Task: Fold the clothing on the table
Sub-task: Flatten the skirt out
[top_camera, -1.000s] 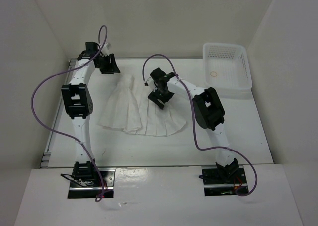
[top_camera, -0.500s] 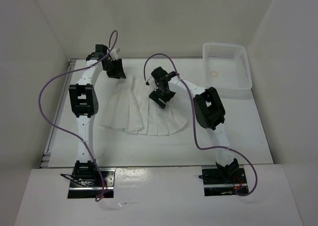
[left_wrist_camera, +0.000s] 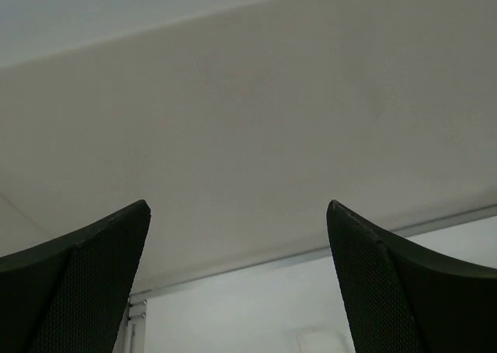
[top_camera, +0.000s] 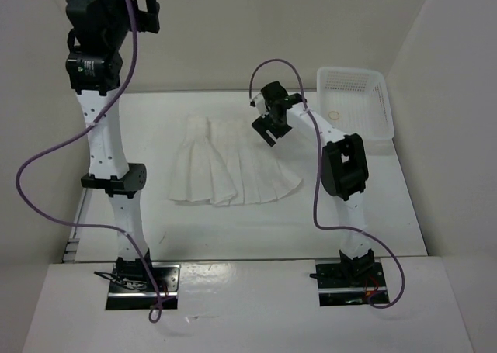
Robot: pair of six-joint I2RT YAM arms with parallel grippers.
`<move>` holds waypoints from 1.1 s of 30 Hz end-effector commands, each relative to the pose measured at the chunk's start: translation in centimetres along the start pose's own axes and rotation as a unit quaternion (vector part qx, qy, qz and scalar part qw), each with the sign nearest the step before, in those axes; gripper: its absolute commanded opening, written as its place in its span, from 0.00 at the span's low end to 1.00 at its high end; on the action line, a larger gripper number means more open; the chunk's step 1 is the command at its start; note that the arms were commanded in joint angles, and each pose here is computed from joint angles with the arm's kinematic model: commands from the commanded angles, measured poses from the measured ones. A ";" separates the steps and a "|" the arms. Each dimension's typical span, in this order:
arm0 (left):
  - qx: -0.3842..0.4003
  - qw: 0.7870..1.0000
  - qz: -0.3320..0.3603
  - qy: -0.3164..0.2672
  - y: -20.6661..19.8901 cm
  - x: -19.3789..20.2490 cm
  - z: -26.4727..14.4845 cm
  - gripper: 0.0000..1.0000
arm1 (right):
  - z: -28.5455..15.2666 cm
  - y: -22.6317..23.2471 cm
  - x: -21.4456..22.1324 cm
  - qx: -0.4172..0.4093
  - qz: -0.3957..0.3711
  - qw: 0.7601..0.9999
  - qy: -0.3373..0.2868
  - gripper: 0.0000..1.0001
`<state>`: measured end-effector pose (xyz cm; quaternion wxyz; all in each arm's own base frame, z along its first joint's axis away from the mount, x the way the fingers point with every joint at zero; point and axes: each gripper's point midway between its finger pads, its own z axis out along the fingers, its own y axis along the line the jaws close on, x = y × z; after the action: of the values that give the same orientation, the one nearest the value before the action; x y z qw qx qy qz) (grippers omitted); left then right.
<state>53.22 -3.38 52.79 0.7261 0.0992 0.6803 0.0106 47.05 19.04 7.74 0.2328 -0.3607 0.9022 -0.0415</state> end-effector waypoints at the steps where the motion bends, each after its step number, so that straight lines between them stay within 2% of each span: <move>1: 0.032 0.991 -0.009 0.128 -2.0 9.4 2.3 1.00 | -4.7 -1.5 -2.9 0.026 0.001 0.998 -0.059 0.88; 2: 0.042 0.987 -0.006 0.155 -2.8 11.5 2.8 1.00 | -4.7 -1.5 -2.9 0.026 0.001 0.998 -0.059 0.88; 3: 0.055 0.978 -0.011 0.200 -3.6 15.3 3.6 1.00 | -4.5 -1.4 -2.6 0.024 0.000 0.998 -0.054 0.88; 6: 0.109 0.956 -0.031 0.270 -6.2 22.2 4.9 1.00 | -4.6 -1.2 -2.5 0.020 0.000 0.998 -0.055 0.88; 9: 0.170 0.940 -0.058 0.291 -8.3 25.1 5.0 1.00 | -4.5 -0.9 -1.6 0.016 -0.001 0.999 -0.045 0.88; 13: 0.195 0.923 -0.080 0.322 -9.6 27.5 4.6 1.00 | -4.1 -0.6 -0.4 0.016 -0.003 0.999 -0.032 0.88; 17: 0.204 0.921 -0.093 0.319 -8.7 26.1 3.5 1.00 | -4.4 -0.7 -0.2 0.021 -0.002 0.999 -0.031 0.89; 20: 0.237 0.914 -0.119 0.305 -8.0 23.3 1.4 1.00 | -4.4 -0.6 -0.2 0.016 -0.003 0.999 -0.033 0.89; 22: 0.255 0.913 -0.138 0.286 -6.6 20.2 -0.9 1.00 | -4.4 -0.6 -0.2 0.016 -0.003 0.999 -0.033 0.89; 23: 0.264 0.903 -0.151 0.303 -6.6 20.9 -2.0 1.00 | -4.7 -0.7 -0.4 0.017 -0.002 0.999 -0.037 0.89; 24: 0.269 0.906 -0.141 0.296 -5.7 19.2 -3.9 1.00 | -4.7 -0.5 -0.4 0.013 -0.002 0.999 -0.038 0.89; 28: 0.304 0.883 -0.126 0.335 -5.0 19.7 -9.8 1.00 | -6.1 -0.4 -0.9 0.008 -0.001 0.998 -0.056 0.89; 29: 0.288 0.906 -0.103 0.291 -4.1 17.2 -10.6 1.00 | -6.3 -0.3 -0.4 0.006 -0.002 0.999 -0.052 0.89; 30: 0.265 0.887 -0.152 0.346 -3.4 23.0 -12.0 1.00 | -6.3 -0.3 -0.4 0.006 -0.002 0.999 -0.052 0.89; 31: 0.235 0.892 -0.178 0.344 -3.1 24.3 -12.6 1.00 | -6.0 -0.2 -0.2 0.006 -0.002 0.999 -0.050 0.89; 32: 0.211 0.925 -0.142 0.283 -2.1 24.1 -11.1 1.00 | -5.7 -0.3 0.3 0.012 -0.002 0.999 -0.042 0.89; 33: 0.167 0.941 -0.119 0.268 -1.4 23.5 -12.7 1.00 | -5.8 -0.5 0.3 0.017 -0.002 0.999 -0.040 0.89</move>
<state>41.25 -0.52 30.63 0.4285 0.1381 0.8691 -0.2051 44.51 17.85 10.36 0.2425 -0.3611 0.8996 -0.0381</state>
